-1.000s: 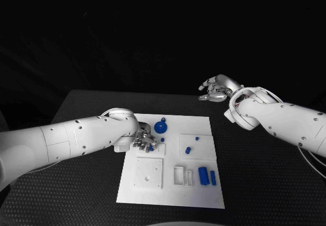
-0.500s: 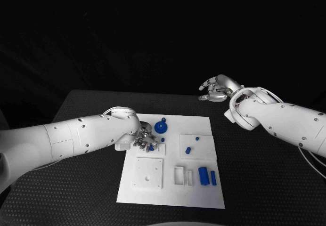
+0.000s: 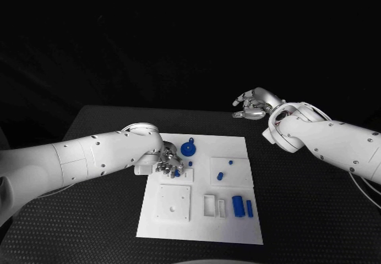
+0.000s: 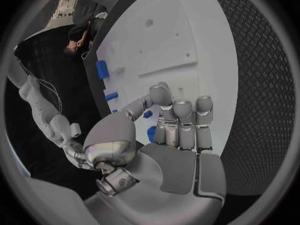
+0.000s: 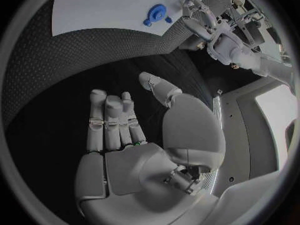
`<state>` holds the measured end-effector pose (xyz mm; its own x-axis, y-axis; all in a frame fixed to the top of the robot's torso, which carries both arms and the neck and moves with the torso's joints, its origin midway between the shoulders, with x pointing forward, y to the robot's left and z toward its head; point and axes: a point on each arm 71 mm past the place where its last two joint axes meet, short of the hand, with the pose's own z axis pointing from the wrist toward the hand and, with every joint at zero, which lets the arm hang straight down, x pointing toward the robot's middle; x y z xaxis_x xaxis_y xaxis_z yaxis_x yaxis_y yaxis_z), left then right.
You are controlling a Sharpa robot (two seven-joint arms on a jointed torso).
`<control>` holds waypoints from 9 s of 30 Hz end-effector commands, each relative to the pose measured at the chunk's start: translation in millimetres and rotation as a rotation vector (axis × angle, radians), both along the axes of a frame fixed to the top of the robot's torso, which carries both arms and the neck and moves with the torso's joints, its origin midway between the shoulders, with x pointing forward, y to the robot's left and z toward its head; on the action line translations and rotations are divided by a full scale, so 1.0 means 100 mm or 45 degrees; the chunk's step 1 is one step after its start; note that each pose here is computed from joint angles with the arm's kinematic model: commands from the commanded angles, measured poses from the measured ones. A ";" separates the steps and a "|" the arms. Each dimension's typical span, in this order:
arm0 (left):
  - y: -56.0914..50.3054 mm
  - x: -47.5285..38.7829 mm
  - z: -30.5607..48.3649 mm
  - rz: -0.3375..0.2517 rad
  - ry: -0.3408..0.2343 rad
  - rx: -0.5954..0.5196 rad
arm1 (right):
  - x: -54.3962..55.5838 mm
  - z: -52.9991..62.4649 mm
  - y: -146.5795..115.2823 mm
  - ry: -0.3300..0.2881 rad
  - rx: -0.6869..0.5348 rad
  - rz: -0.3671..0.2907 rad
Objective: Assemble the parts on the task board
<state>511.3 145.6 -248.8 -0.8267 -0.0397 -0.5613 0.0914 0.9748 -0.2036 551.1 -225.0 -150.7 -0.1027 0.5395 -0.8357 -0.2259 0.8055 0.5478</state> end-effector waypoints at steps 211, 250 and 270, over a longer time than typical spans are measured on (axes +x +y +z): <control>0.71 -0.066 0.247 0.253 -0.313 -0.202 | 0.05 -0.10 -0.11 0.067 0.049 0.033; 0.47 -0.248 0.051 0.126 -0.315 -0.109 | 0.07 -0.15 -0.10 0.106 0.361 0.078; 0.41 -0.271 -0.004 0.096 -0.291 -0.096 | 0.06 -0.16 -0.09 0.117 0.361 0.089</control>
<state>485.5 188.9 -247.5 -0.6603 -0.1670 -0.7322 0.0563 0.9612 -0.2701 557.9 -235.4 -166.8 -0.2069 0.7386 -0.6416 -0.2036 0.6089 0.7667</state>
